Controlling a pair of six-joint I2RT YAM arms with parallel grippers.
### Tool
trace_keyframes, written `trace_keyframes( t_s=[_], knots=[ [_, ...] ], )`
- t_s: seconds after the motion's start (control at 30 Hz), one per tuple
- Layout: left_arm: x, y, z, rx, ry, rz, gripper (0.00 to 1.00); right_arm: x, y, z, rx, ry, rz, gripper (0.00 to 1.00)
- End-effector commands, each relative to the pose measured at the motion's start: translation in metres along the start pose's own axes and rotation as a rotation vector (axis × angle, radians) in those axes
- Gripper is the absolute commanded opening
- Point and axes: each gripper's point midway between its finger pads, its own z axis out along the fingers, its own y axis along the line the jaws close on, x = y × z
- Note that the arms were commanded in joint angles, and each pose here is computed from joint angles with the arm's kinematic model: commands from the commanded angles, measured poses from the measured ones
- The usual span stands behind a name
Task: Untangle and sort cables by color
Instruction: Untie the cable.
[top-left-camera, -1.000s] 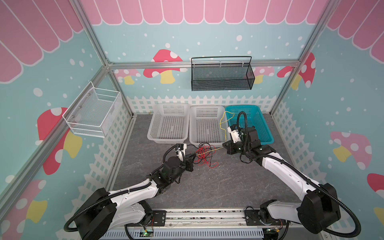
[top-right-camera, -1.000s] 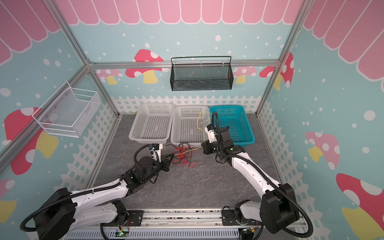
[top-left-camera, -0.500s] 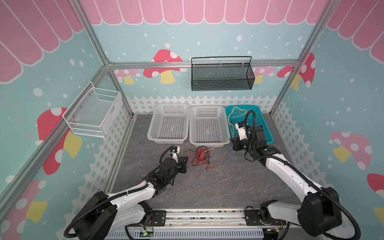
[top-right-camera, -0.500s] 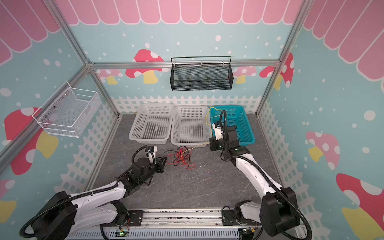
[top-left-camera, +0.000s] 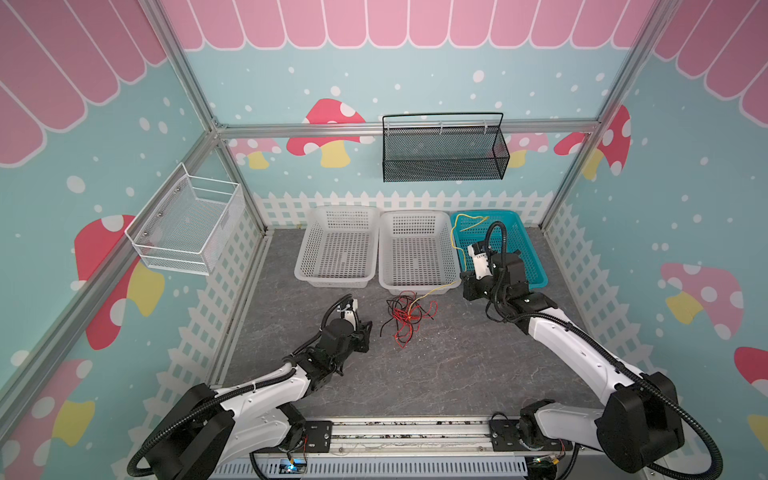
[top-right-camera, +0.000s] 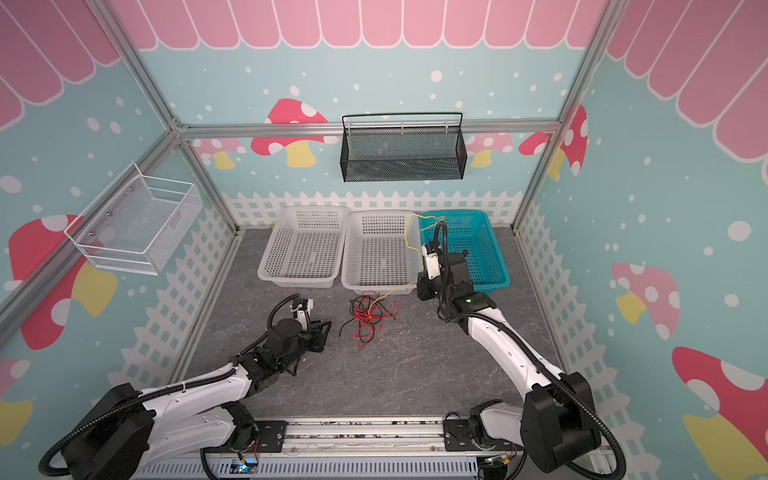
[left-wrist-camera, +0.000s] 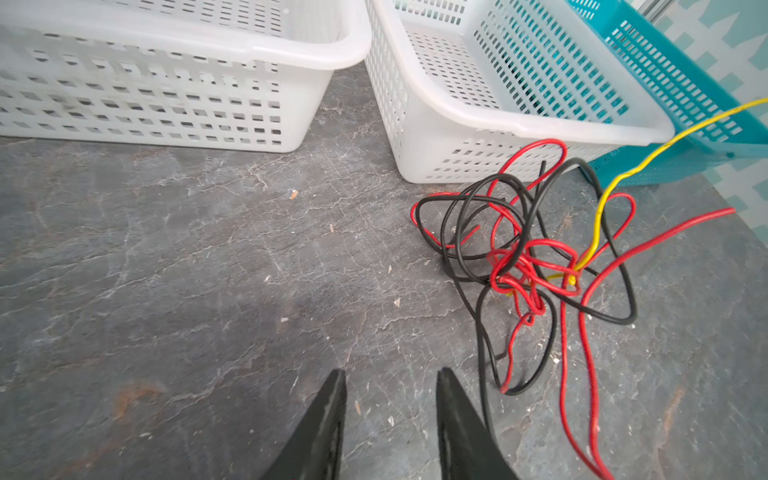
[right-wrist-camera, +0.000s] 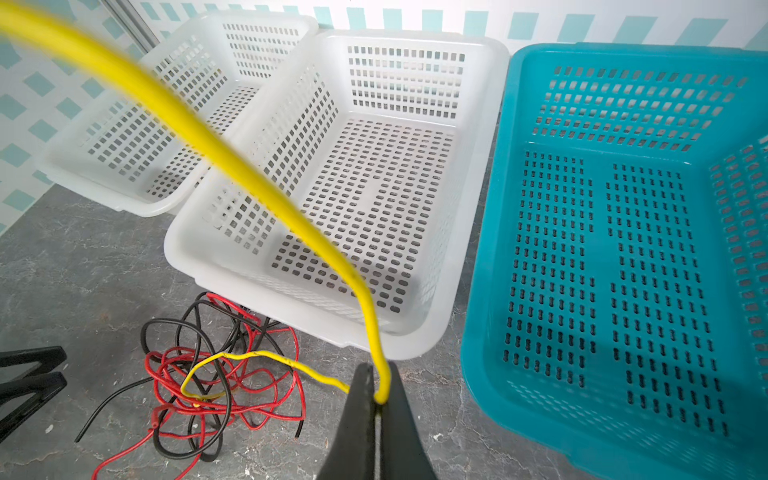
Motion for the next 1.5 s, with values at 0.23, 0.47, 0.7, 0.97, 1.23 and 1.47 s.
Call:
trace_keyframes(
  t_s=[0.23,0.47,0.7,0.97,1.23,1.47],
  knots=[
    [-0.038,-0.057,0.024,0.118,-0.071,0.037,0.76,-0.006,0.035,0.007,-0.108,-0.008,-0.064,0.00],
    [-0.022,-0.042,0.061,-0.010,0.008,0.000,0.38,-0.010,0.040,0.000,-0.131,-0.028,-0.067,0.00],
    [0.013,-0.023,0.081,-0.112,0.126,-0.005,0.00,-0.016,0.030,-0.007,-0.067,-0.047,-0.066,0.00],
    [0.033,0.004,0.072,-0.240,0.181,0.057,0.00,-0.047,0.000,-0.031,0.116,-0.118,-0.029,0.00],
    [0.044,0.021,0.065,-0.314,0.213,0.082,0.00,-0.072,0.003,-0.044,0.104,-0.152,-0.025,0.00],
    [0.034,0.008,0.065,-0.243,0.177,0.074,0.00,-0.077,-0.026,-0.045,0.256,-0.097,-0.056,0.00]
  ],
)
